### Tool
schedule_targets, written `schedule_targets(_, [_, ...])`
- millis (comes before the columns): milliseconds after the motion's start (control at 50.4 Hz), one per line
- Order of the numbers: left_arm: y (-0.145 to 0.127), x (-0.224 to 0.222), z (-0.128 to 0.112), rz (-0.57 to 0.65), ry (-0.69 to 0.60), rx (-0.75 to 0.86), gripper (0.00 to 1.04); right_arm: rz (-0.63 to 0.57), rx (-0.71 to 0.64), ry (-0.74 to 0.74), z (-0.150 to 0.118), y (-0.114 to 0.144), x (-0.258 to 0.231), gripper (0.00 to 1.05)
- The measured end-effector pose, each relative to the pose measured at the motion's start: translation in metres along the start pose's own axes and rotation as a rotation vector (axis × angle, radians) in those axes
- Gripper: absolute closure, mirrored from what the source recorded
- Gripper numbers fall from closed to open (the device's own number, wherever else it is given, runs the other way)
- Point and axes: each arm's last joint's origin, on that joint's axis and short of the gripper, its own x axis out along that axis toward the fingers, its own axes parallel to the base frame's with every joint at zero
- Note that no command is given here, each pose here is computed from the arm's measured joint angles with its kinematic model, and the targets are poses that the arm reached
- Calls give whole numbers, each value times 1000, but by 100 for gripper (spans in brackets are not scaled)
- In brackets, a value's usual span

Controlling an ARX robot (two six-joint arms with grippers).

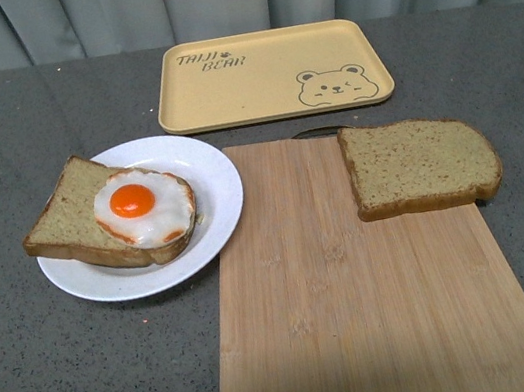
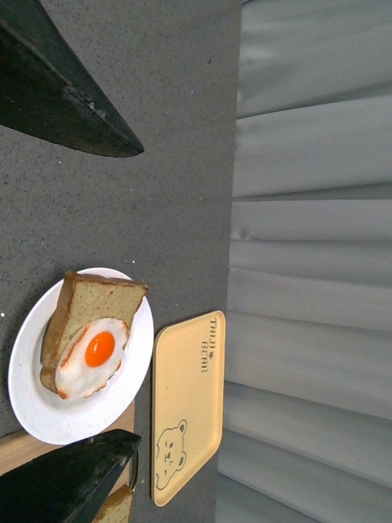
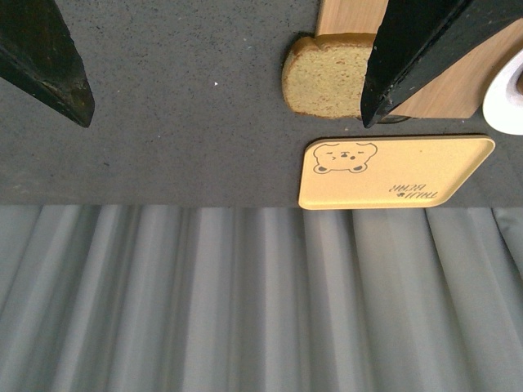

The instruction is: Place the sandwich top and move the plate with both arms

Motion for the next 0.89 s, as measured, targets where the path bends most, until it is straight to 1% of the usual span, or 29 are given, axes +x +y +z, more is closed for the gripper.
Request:
schedule_targets(317, [0, 0, 0, 0, 0, 0, 7, 0, 0, 0, 0, 0, 0, 9])
schedule_targets(337, [0, 0, 0, 0, 0, 0, 7, -23, -16, -1, 0, 0, 0, 9])
schedule_targets(357, [0, 0, 0, 0, 0, 0, 7, -81, -45, -6, 1, 0, 1, 9])
schedule_targets(397, [0, 0, 0, -1, 0, 0, 7, -159, -88, 2, 2, 1, 3, 9])
schedule_targets(416, [0, 0, 0, 0, 0, 0, 7, -253, -131, 15, 3, 0, 4, 9])
schedule_targets(476, [0, 0, 0, 2, 0, 0, 7, -388, -210, 80, 2, -2, 8, 9])
schedule_targets(535, [0, 0, 0, 0, 0, 0, 7, -440, -262, 141, -1, -4, 14, 9])
schedule_targets(575, [0, 0, 0, 1, 0, 0, 7, -436, -275, 179, -2, -5, 19, 9])
schedule_targets(674, [0, 0, 0, 0, 0, 0, 7, -365, -266, 260, -2, -10, 39, 9])
schedule_targets(753, [0, 0, 0, 0, 0, 0, 7, -307, -223, 303, -1, -14, 59, 9])
schedule_targets(892, [0, 0, 0, 0, 0, 0, 7, -189, -120, 458, -11, -21, 102, 9])
